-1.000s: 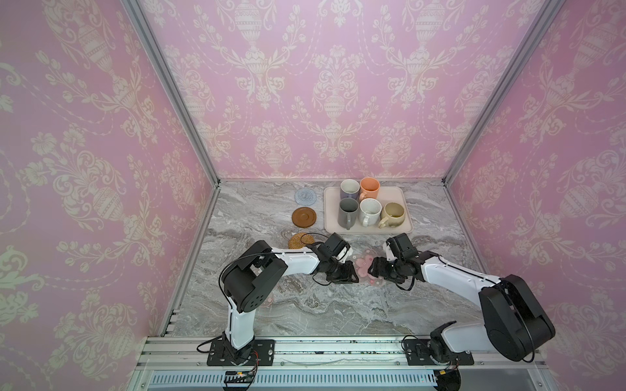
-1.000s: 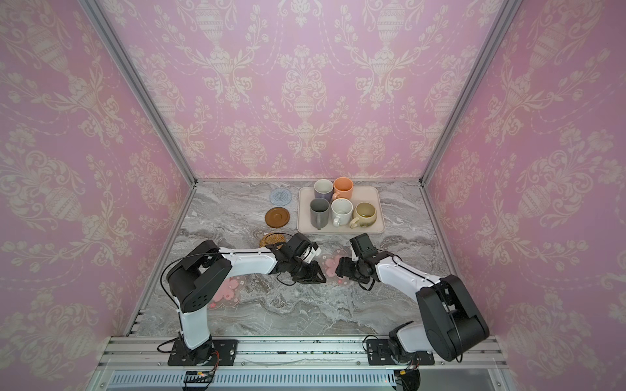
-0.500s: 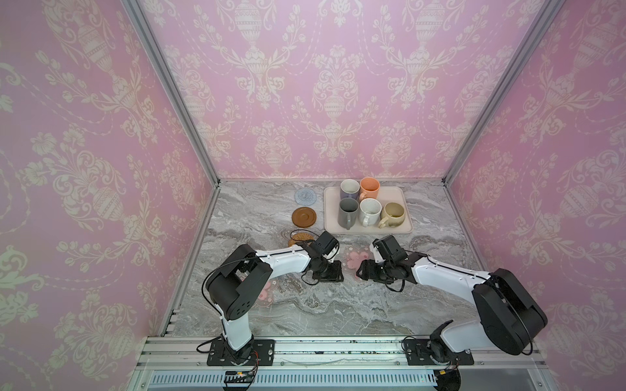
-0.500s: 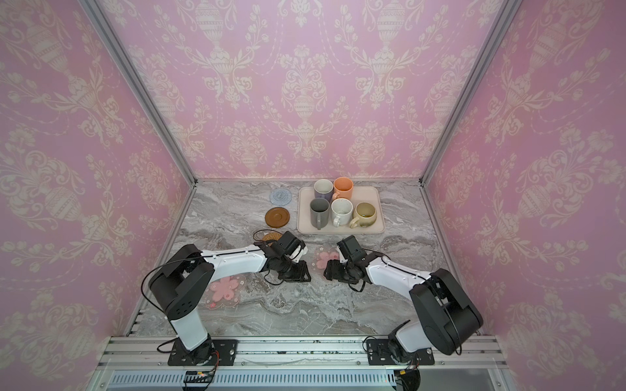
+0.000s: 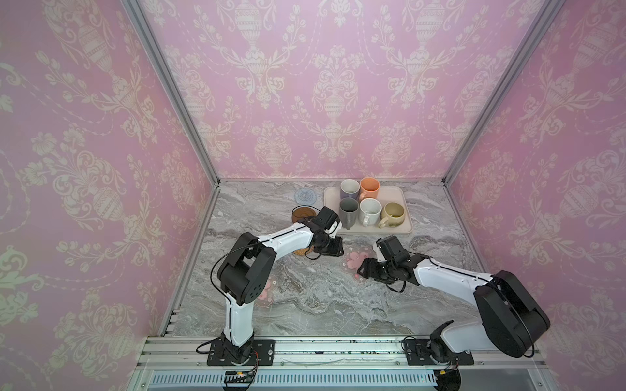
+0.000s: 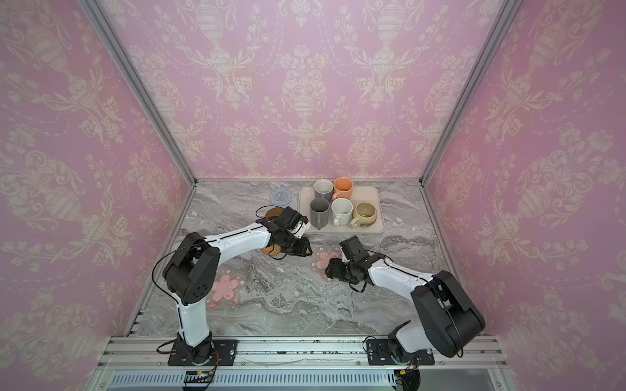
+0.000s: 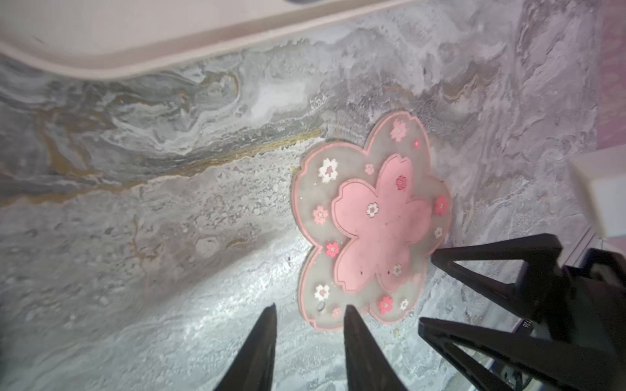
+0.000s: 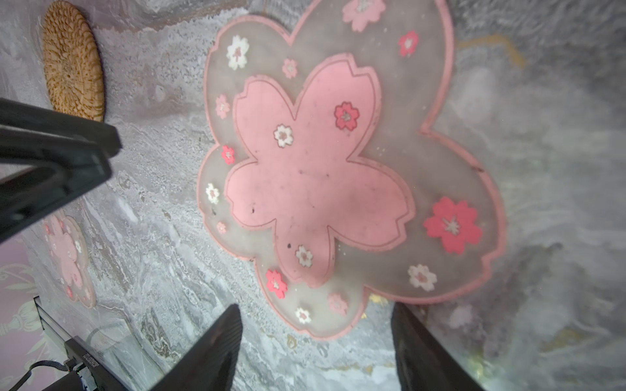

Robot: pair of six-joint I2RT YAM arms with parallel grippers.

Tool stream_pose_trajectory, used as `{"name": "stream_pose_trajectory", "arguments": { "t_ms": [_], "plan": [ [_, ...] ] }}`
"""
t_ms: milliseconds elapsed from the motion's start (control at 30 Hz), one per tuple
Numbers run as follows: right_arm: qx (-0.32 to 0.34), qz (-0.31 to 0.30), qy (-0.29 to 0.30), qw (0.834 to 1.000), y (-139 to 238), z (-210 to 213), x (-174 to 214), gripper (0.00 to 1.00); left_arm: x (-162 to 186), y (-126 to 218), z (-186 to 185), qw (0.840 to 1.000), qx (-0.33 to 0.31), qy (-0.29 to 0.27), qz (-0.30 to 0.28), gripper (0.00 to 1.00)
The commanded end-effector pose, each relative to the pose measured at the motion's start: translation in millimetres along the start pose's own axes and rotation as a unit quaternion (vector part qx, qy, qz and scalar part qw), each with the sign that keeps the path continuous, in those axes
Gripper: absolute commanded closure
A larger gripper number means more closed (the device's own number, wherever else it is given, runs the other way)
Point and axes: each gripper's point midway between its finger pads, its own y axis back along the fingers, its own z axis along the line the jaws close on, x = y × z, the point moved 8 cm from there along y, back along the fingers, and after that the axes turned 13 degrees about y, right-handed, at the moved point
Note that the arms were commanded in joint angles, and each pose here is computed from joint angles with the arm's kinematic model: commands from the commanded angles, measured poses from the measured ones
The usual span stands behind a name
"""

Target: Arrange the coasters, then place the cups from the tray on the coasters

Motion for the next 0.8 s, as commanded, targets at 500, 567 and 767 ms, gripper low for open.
{"name": "stream_pose_trajectory", "arguments": {
  "t_ms": [500, 567, 767],
  "plan": [
    [0.078, 0.062, -0.054, 0.994, -16.3, -36.7, 37.1, 0.28, 16.4, -40.5, -6.9, 0.998, 0.041, -0.017, 0.054, 0.62],
    [0.077, 0.062, -0.053, 0.994, -17.3, -37.4, 37.9, 0.28, 24.8, -45.7, -9.5, 0.997, 0.045, -0.019, 0.064, 0.62],
    [0.068, 0.063, -0.058, 0.994, -19.9, -37.6, 40.4, 0.28, 44.5, -43.8, -3.2, 0.996, 0.058, 0.005, 0.066, 0.62]
  ]
}}
